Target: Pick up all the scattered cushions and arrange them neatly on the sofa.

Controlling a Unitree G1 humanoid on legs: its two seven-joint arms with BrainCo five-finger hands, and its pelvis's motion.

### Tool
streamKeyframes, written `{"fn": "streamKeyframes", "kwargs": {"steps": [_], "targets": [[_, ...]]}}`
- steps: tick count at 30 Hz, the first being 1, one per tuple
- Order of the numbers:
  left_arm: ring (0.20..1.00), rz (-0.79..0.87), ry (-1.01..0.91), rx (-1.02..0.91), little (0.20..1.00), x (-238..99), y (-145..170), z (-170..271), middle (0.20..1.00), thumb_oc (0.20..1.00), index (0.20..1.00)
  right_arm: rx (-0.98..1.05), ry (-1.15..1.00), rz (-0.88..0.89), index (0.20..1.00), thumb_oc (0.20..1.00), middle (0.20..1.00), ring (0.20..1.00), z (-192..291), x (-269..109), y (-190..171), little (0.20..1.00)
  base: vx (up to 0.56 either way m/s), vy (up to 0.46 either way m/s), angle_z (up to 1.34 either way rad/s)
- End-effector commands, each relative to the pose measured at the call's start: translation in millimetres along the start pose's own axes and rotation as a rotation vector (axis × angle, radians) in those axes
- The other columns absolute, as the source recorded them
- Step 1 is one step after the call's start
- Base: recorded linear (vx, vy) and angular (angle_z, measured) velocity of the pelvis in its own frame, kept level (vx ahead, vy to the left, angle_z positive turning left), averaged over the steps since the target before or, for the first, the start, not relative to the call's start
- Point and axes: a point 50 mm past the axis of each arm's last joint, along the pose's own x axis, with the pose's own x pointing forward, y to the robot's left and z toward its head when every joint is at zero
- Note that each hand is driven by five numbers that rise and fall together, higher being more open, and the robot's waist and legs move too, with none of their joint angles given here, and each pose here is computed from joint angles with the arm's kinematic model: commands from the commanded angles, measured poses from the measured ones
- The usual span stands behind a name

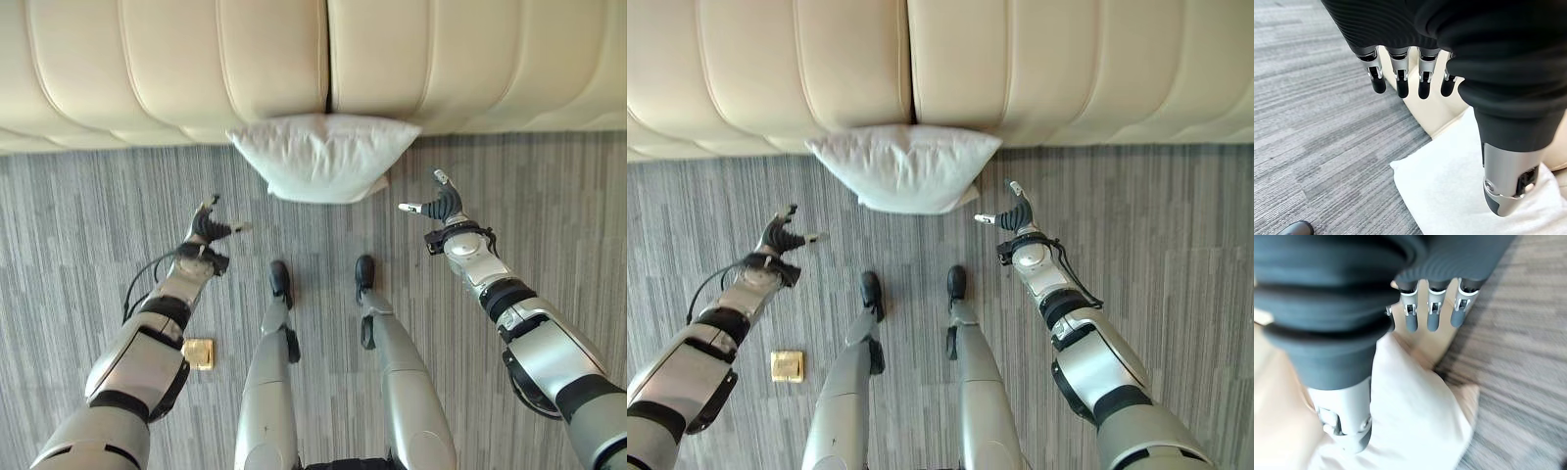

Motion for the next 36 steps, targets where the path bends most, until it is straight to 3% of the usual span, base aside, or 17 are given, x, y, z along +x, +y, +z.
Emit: {"fn": "streamKeyframes", "kwargs": {"steps": [1, 8, 12, 17, 20, 26, 32, 35, 36], "targets": [[1.0, 0.068, -0.032, -0.04, 1.0, -0.3, 13.0, 0.4, 1.0, 1.0, 1.0, 0.048, -0.044, -0.026, 1.0, 1.0, 1.0, 1.0, 5.5, -0.3, -1.2, 1.0, 0.0, 0.046, 0.0], [1.0, 0.155, -0.151, -0.056, 1.0, 16.6, 38.3, 50.5, 1.0, 1.0, 1.0, 0.035, -0.166, -0.08, 1.0, 1.0, 1.0, 1.0, 50.8, 15.6, -14.7, 1.0, 0.0, 0.022, 0.0], [1.0, 0.256, -0.229, -0.061, 1.0, 21.7, 71.0, 79.2, 1.0, 1.0, 1.0, 0.028, -0.266, -0.158, 1.0, 1.0, 1.0, 1.0, 88.2, 25.0, -37.5, 1.0, 0.02, -0.01, 0.01], [1.0, 0.322, -0.256, -0.038, 1.0, 22.6, 87.6, 91.0, 1.0, 1.0, 1.0, 0.02, -0.322, -0.213, 1.0, 1.0, 1.0, 1.0, 108.0, 27.9, -50.6, 1.0, 0.05, -0.005, 0.04], [1.0, 0.447, -0.309, 0.011, 1.0, 22.6, 104.4, 114.1, 1.0, 1.0, 1.0, 0.048, -0.401, -0.346, 1.0, 1.0, 1.0, 1.0, 139.2, 29.5, -65.8, 1.0, 0.06, -0.013, 0.02], [1.0, 0.49, -0.358, -0.076, 1.0, 23.1, 96.1, 135.9, 1.0, 1.0, 1.0, 0.146, -0.448, -0.332, 1.0, 1.0, 1.0, 1.0, 159.9, 27.6, -46.4, 1.0, 0.07, -0.028, 0.03], [1.0, 0.402, -0.517, -0.405, 1.0, 17.8, 69.4, 199.8, 1.0, 1.0, 1.0, 0.42, -0.586, -0.218, 1.0, 1.0, 1.0, 1.0, 212.7, 14.2, -14.3, 1.0, 0.08, -0.027, -0.01], [1.0, 0.275, -0.617, -0.595, 1.0, 7.5, 47.8, 243.6, 1.0, 1.0, 1.0, 0.593, -0.618, -0.1, 1.0, 1.0, 1.0, 1.0, 237.3, 6.3, 1.5, 1.0, 0.04, -0.043, -0.01], [1.0, 0.187, -0.658, -0.685, 1.0, 1.7, 37.3, 261.0, 1.0, 1.0, 1.0, 0.656, -0.638, -0.045, 0.871, 0.871, 0.871, 0.871, 249.0, 2.1, 6.9, 0.871, 0.0, 0.0, 0.0]]}}
